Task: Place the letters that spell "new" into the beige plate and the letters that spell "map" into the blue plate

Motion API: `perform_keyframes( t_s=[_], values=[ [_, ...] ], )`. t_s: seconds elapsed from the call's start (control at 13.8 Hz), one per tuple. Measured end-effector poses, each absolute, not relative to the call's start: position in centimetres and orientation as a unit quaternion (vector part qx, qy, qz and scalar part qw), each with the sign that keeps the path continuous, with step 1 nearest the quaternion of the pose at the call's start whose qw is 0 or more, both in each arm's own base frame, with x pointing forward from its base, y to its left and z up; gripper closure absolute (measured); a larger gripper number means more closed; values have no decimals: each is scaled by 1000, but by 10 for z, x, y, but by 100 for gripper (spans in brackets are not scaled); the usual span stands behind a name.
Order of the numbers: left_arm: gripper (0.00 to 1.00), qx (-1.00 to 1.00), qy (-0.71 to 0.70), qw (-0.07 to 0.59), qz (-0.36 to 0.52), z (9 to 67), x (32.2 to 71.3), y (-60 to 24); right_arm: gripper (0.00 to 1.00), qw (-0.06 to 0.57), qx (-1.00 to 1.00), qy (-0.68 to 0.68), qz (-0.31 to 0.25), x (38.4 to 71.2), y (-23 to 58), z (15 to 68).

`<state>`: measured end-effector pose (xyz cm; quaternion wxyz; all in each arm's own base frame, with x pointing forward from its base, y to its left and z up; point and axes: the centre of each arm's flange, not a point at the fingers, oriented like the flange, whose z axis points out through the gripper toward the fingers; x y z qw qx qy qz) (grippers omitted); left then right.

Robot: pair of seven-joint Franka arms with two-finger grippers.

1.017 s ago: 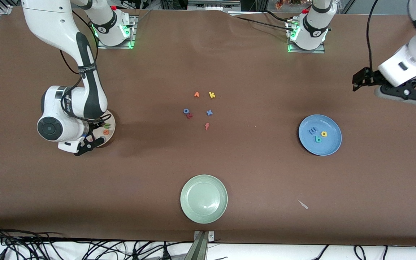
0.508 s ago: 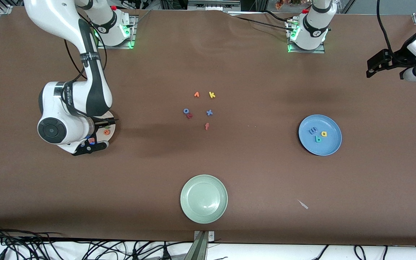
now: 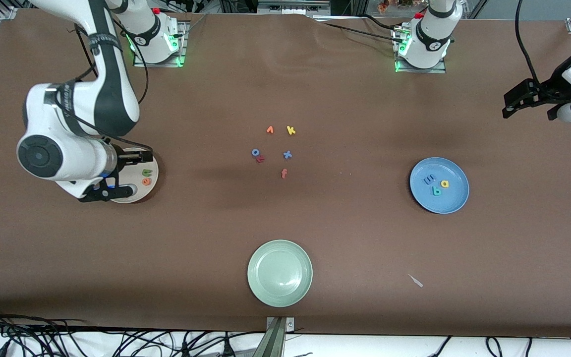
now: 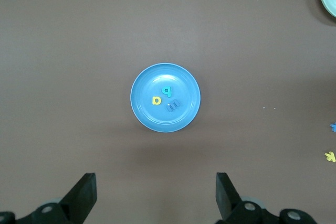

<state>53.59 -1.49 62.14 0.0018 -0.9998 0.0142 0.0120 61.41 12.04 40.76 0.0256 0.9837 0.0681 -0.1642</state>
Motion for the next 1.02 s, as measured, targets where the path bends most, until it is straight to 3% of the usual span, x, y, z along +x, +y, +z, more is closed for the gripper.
perform_keyframes(
  t_s=[0.44,1.02],
  values=[
    [0,-1000,19,2,12,622,536,-21,0,29,987,102,-123,594,109,479],
    [0,-1000,16,1,17,616,539,-17,0,5,997,53,-57,567,33,564]
  ],
)
